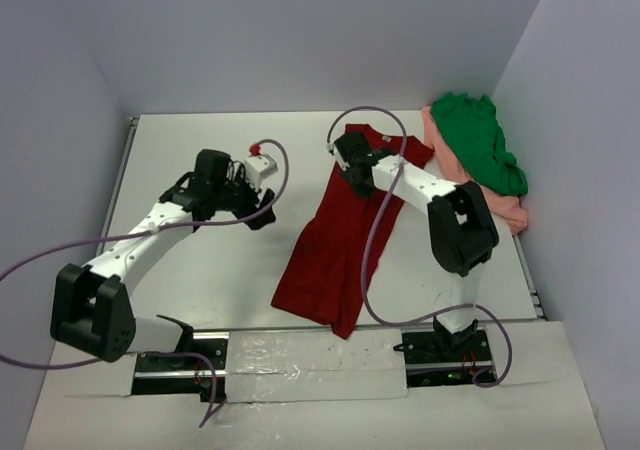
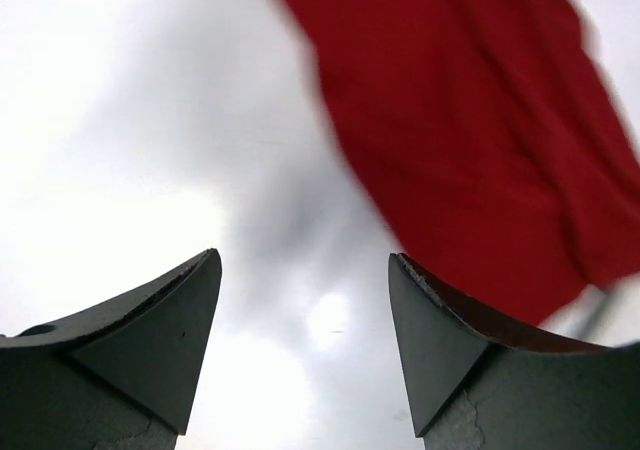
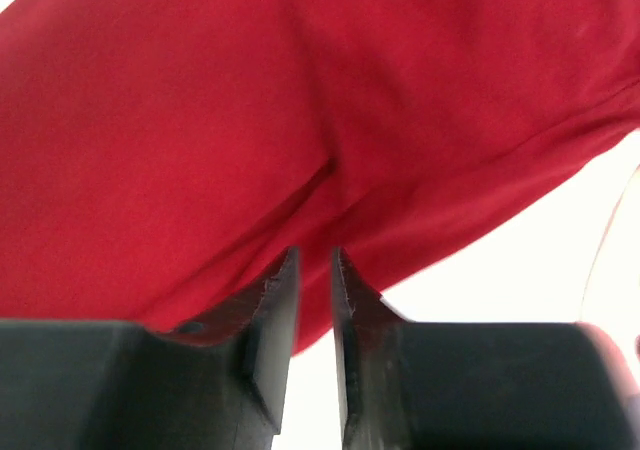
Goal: Fold and stack the t-shirts
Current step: Rotate the tshirt 90 degrees
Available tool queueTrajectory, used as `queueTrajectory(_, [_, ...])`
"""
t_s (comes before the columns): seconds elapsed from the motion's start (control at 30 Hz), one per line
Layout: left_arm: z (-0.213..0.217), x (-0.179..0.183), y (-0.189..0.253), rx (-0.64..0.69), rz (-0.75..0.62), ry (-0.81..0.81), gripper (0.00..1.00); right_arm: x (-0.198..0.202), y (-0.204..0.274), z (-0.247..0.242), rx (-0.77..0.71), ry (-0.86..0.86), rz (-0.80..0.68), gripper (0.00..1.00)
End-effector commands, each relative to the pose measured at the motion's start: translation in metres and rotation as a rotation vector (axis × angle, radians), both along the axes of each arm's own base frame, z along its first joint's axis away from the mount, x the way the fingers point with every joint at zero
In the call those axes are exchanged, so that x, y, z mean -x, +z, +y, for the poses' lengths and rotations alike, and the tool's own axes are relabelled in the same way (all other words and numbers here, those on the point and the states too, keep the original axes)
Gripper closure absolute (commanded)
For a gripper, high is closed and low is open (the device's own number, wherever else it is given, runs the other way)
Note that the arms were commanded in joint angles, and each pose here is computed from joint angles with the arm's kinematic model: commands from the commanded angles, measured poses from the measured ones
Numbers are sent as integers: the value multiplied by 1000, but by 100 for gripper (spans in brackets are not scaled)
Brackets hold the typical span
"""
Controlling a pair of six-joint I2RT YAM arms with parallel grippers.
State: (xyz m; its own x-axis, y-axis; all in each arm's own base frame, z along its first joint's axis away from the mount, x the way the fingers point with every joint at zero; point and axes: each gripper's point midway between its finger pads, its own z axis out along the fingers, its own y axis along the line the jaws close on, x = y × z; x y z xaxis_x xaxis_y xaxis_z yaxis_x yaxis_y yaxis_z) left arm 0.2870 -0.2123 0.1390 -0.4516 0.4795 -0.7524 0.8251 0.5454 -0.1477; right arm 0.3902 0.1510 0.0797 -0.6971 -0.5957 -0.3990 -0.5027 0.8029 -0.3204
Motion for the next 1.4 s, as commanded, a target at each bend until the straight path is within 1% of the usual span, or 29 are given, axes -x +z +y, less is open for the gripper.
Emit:
queueTrajectory(0.0, [36, -57, 44, 39, -259, 304, 23, -53, 19, -12, 72, -129, -183, 81])
queueTrajectory(0.03, [43, -62, 49, 46, -283, 339, 22, -59, 17, -16, 88, -152, -191, 89])
queueTrajectory(0.07, [57, -69, 54, 48, -310, 386, 22, -70, 22, -18, 91, -183, -217, 100])
queueTrajectory(0.1, [64, -69, 58, 58, -326, 413, 21, -75, 11, -20, 101, -195, -199, 100])
queueTrajectory(0.13, [74, -73, 61, 66, -333, 444, 21, -85, 16, -23, 85, -222, -217, 100])
queueTrajectory(0.17, [80, -74, 63, 67, -346, 466, 21, -90, 8, -26, 94, -237, -208, 100])
queueTrajectory(0.23, [94, -77, 67, 84, -357, 511, 21, -103, 14, -29, 80, -269, -239, 100])
queueTrajectory(0.4, [111, -75, 70, 93, -380, 554, 21, -128, 20, -54, 114, -370, -313, 100])
queueTrajectory(0.43, [113, -75, 69, 92, -378, 559, 21, -129, 10, -57, 126, -375, -290, 100])
queueTrajectory(0.47, [116, -76, 68, 91, -374, 566, 21, -136, 14, -62, 109, -402, -296, 100])
queueTrajectory(0.5, [117, -76, 67, 91, -369, 563, 21, -134, 8, -65, 111, -406, -262, 100])
queueTrajectory(0.53, [118, -75, 66, 88, -365, 560, 21, -141, 12, -60, 66, -397, -250, 100])
queueTrajectory(0.6, [120, -76, 66, 87, -360, 566, 21, -135, -12, -62, 47, -407, -142, 100])
queueTrajectory(0.63, [122, -76, 65, 84, -356, 564, 21, -140, -10, -51, -16, -400, -127, 100])
queueTrajectory(0.7, [122, -76, 66, 85, -350, 562, 21, -132, -28, -45, -40, -386, -39, 100])
queueTrajectory(0.73, [123, -76, 66, 83, -349, 561, 21, -136, -24, -39, -77, -393, -34, 100])
queueTrajectory(0.77, [122, -76, 67, 85, -347, 550, 21, -133, -30, -30, -119, -375, 10, 100])
queueTrajectory(0.8, [122, -75, 65, 81, -342, 550, 22, -124, -44, -26, -123, -369, 83, 100])
queueTrajectory(0.83, [124, -76, 65, 82, -339, 555, 22, -130, -38, -21, -155, -365, 82, 100])
queueTrajectory(0.87, [123, -75, 65, 82, -336, 545, 22, -125, -43, -8, -220, -369, 131, 100])
queueTrajectory(0.9, [121, -74, 64, 82, -331, 532, 22, -116, -54, -4, -231, -368, 194, 100])
queueTrajectory(0.97, [123, -75, 63, 83, -327, 537, 22, -118, -53, 4, -280, -382, 219, 100])
queueTrajectory(1.0, [122, -74, 60, 82, -319, 528, 22, -110, -60, 16, -334, -361, 284, 100])
queueTrajectory(1.17, [123, -75, 59, 81, -309, 524, 22, -102, -68, 40, -458, -363, 381, 100])
queueTrajectory(1.27, [126, -74, 58, 83, -304, 522, 22, -96, -66, 59, -557, -332, 445, 100])
queueTrajectory(1.37, [129, -73, 60, 91, -305, 526, 22, -96, -62, 73, -606, -305, 459, 100])
